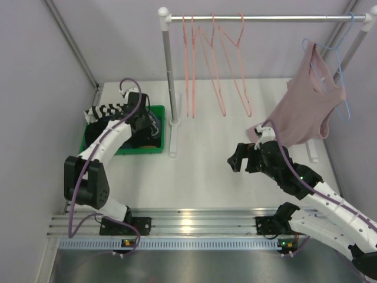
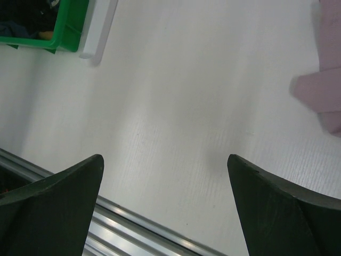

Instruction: Place the tank top on the hanger

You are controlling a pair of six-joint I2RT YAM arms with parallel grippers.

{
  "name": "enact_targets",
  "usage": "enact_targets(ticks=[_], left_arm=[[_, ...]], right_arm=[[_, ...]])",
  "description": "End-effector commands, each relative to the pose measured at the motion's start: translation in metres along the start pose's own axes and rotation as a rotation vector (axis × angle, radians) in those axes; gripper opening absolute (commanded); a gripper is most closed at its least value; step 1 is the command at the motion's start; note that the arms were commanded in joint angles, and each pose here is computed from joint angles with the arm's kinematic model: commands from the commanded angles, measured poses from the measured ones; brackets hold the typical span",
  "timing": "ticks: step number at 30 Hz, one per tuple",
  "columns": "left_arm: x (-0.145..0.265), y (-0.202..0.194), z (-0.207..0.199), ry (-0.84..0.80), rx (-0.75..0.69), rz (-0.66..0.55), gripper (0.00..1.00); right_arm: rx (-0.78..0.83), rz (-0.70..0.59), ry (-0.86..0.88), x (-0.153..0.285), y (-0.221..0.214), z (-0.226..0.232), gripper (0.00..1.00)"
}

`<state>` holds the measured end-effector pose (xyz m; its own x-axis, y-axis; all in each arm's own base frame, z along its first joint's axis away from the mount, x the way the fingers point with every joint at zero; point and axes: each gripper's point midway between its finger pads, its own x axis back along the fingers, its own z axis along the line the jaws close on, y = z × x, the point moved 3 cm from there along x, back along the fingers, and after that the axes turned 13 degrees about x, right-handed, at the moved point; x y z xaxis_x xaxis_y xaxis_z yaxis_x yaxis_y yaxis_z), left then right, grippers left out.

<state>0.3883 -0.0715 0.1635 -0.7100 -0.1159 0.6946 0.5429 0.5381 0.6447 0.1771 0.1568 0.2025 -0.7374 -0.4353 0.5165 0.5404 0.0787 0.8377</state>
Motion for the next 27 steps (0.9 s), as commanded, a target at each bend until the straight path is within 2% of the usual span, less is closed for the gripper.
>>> enact_targets(ticks=[1, 4, 8, 14, 18, 21, 27], left_arm=[[0.040, 0.034, -0.010, -0.064, 0.001, -0.091, 0.07], [0.067, 0.051, -0.017, -0.115, 0.002, -0.131, 0.00], [0.111, 0.081, -0.030, -0.188, 0.004, -0.198, 0.00], [0.212, 0.137, -0.053, -0.373, 0.036, -0.335, 0.00], [0.272, 0.158, -0.062, -0.490, 0.046, -0.396, 0.00], [0.309, 0.167, -0.066, -0.572, 0.060, -0.425, 0.00], [0.341, 0.154, -0.061, -0.674, 0.076, -0.392, 0.00]], right_arm=[[-0.007, -0.041, 0.022, -0.002, 0.008, 0.006, 1.00], [-0.009, -0.043, 0.025, -0.002, 0.009, 0.006, 1.00], [-0.007, -0.046, 0.035, -0.002, 0.011, 0.008, 1.00], [0.004, -0.058, 0.061, 0.000, 0.015, 0.012, 1.00], [0.011, -0.076, 0.107, 0.001, 0.019, 0.019, 1.00], [0.013, -0.115, 0.188, 0.003, 0.025, 0.031, 1.00], [-0.042, -0.256, 0.333, 0.005, 0.040, 0.058, 0.99]])
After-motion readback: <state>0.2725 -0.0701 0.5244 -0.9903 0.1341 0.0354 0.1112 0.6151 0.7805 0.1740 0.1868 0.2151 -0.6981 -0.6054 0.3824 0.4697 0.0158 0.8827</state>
